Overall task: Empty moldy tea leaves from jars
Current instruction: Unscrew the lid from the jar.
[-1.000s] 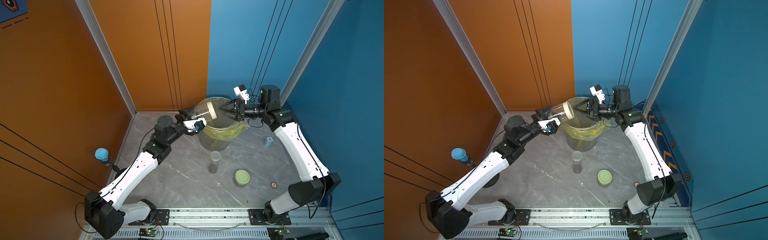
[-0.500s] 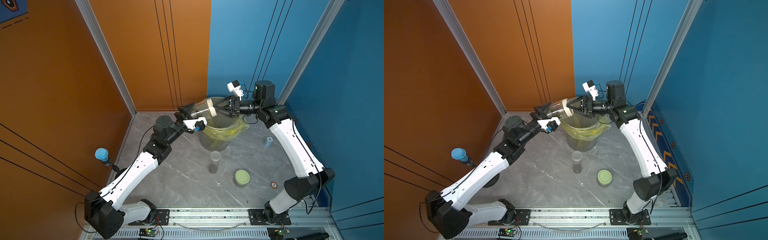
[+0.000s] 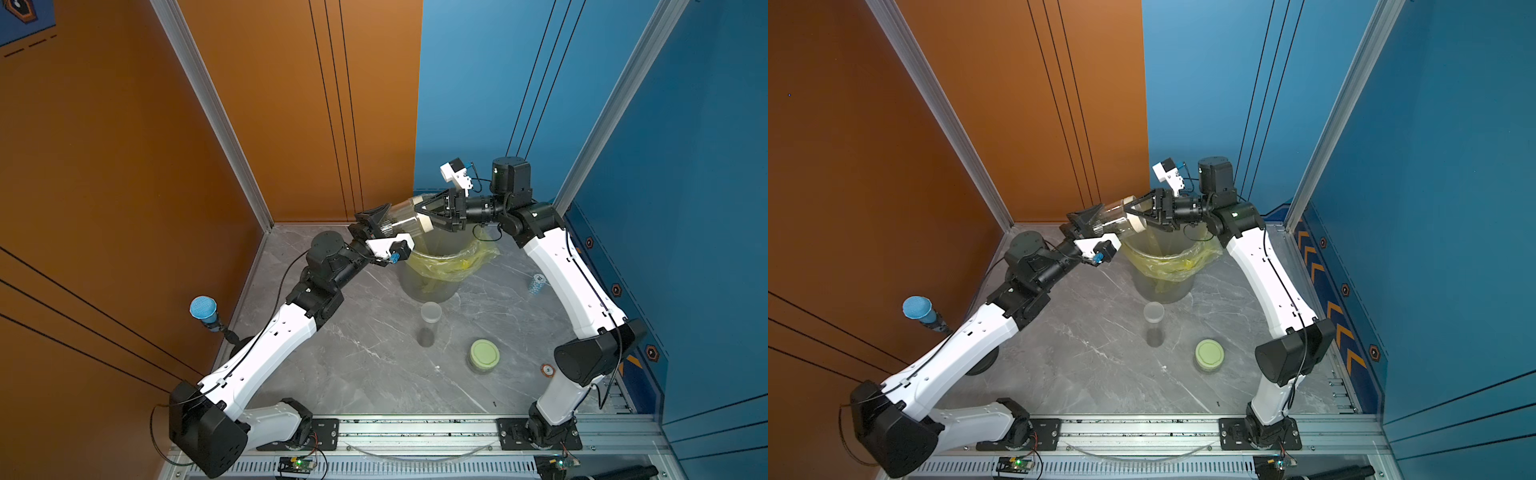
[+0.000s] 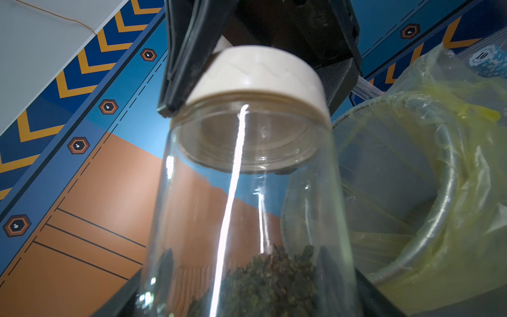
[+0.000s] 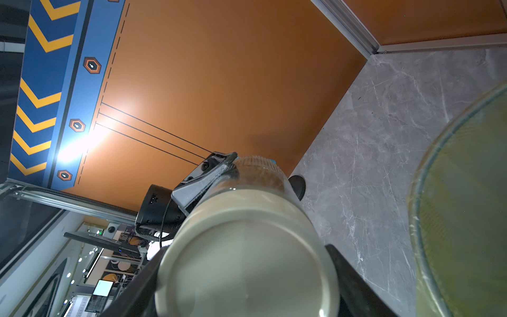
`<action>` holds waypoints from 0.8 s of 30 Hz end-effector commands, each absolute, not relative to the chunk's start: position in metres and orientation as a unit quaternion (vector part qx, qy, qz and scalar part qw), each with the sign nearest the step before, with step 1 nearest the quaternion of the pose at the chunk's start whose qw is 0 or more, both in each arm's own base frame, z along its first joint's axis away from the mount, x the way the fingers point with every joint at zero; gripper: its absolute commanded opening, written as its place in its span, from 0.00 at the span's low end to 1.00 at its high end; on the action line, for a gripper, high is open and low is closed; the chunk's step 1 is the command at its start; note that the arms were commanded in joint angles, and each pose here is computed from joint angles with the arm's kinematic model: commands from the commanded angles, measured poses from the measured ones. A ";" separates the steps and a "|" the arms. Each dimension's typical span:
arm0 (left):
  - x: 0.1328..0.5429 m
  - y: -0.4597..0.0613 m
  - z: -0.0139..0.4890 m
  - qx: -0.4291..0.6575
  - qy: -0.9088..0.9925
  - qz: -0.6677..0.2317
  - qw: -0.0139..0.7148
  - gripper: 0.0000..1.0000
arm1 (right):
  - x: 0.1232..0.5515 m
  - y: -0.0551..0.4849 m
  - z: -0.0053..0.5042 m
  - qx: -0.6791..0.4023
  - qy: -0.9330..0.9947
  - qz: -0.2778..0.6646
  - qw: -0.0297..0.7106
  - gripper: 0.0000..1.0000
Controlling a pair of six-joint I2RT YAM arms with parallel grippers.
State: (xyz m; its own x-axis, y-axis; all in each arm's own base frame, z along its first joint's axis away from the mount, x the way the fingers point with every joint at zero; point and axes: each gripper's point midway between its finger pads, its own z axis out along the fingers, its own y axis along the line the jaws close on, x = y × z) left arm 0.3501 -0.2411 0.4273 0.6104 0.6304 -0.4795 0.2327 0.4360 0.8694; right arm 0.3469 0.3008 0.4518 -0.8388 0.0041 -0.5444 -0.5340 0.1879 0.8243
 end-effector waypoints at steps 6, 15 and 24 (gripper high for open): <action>0.335 -0.238 0.466 0.477 0.431 0.049 0.765 0.27 | 0.330 0.301 0.463 -0.217 0.722 0.616 0.230 0.56; 0.329 -0.224 0.480 0.441 0.496 -0.140 0.735 0.27 | 0.310 0.299 0.459 -0.268 0.716 0.595 0.249 0.51; 0.330 -0.202 0.502 0.383 0.512 -0.300 0.708 0.27 | 0.290 0.299 0.454 -0.327 0.698 0.573 0.278 0.51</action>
